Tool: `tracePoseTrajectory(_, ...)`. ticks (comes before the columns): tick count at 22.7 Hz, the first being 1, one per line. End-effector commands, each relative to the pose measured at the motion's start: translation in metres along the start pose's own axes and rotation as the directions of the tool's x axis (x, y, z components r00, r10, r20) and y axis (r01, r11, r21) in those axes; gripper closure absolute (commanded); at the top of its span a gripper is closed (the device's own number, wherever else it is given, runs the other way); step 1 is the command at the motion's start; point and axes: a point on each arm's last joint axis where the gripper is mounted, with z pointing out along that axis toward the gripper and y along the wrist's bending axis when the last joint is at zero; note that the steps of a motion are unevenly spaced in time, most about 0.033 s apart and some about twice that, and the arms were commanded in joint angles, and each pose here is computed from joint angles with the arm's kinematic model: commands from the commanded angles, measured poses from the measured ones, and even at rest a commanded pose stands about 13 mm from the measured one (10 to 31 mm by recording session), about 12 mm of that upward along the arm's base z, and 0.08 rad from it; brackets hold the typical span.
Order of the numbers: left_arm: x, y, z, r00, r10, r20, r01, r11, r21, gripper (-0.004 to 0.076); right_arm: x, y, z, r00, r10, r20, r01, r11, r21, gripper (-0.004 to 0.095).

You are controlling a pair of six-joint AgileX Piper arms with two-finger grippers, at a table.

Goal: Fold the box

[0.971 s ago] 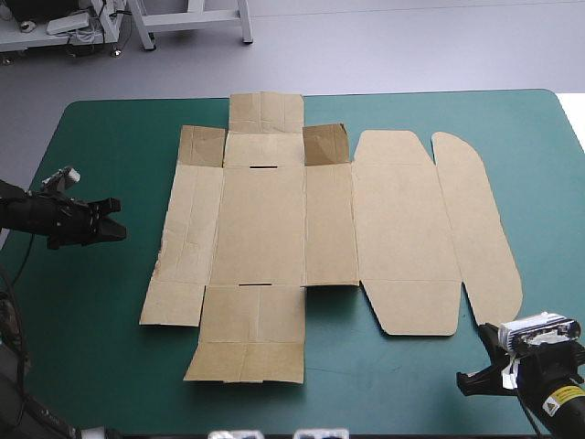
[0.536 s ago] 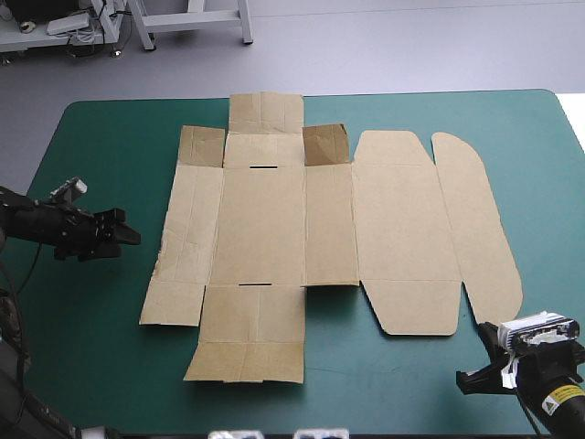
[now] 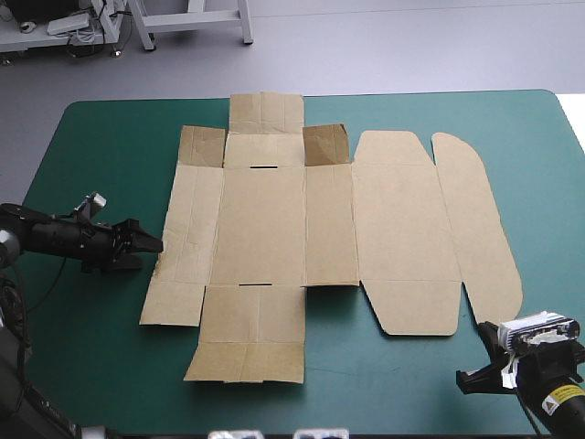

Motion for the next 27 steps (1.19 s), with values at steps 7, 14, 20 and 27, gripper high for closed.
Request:
tracePoseTrajectory(7,-0.004,-0.034,0.06,0.987,0.064,-0.146,-0.046,0.991,0.123,0.0231,-0.013,0.0,-0.004,0.996,-0.005,0.085,0.004,1.0,0.006,0.0908)
tracePoseTrajectory(14,-0.01,-0.032,0.067,0.986,0.11,-0.121,-0.099,0.991,0.093,0.0675,-0.013,0.0,-0.004,0.996,-0.005,0.085,0.004,1.0,0.006,0.0908)
tracePoseTrajectory(20,-0.021,-0.045,0.055,0.967,0.226,-0.118,-0.21,0.968,0.139,0.0733,-0.013,0.0,-0.004,0.996,-0.003,0.085,0.002,1.0,0.006,0.0908)
tracePoseTrajectory(27,-0.04,-0.112,0.011,0.799,0.586,-0.135,-0.596,0.801,-0.051,0.0733,-0.013,0.0,-0.004,0.996,-0.003,0.085,0.002,1.0,0.006,0.0908)
